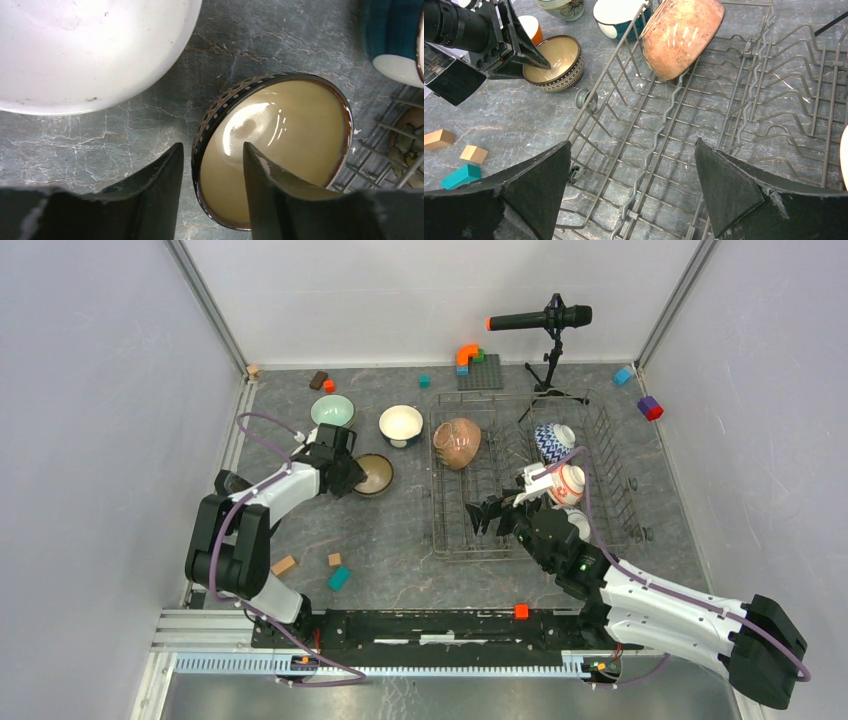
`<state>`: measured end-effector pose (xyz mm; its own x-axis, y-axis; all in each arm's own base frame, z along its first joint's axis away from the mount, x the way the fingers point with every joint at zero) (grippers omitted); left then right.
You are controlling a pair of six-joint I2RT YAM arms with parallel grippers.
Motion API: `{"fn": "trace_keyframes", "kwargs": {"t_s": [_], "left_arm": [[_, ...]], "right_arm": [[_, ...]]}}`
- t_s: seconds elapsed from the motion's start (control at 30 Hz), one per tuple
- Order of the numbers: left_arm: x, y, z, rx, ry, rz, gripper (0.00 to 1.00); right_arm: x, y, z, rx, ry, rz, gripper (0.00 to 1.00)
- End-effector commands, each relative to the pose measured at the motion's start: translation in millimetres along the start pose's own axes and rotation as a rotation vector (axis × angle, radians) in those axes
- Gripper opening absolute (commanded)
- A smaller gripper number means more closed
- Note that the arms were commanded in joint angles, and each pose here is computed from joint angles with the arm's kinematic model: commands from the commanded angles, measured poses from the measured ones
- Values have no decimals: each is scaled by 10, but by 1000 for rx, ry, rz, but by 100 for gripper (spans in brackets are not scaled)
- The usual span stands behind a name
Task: Unload the bowls from the dish rack
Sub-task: Place the bowl at the center of the board, then pick up the bowl from the dish rack.
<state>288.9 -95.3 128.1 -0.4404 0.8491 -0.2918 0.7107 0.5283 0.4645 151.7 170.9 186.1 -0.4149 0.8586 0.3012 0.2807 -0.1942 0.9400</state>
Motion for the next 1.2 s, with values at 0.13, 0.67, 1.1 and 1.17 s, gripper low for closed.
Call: {"fn": "trace_keyframes", "kwargs": {"t_s": [0.13,0.67,1.1,1.17], "left_arm": [[-121,53,-339,-75,-113,6,70],[-262,245,-1639,-383,-448,216,100],[-342,68,-1499,-344,-590,286,99],[-340,45,-1505,-336,-610,276,99]], "right_arm": [[47,123,-1,-23,37,-27,98],[177,752,180,-104,30,8,98],[-528,955,820,-203,77,396,97],[-637,883,891,-211,79,415,95]]}}
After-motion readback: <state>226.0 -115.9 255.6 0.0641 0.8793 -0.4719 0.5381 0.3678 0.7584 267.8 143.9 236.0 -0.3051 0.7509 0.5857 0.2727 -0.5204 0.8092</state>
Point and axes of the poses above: each gripper's point midway between its finger pads, its own z axis out along the fingers, its own x axis along the line the jaws close on, y = z × x, the point moved 10 cm from there along -z, back along the fingers, and after that the axes turned 3 degrees about z, right-handed, at the moved point
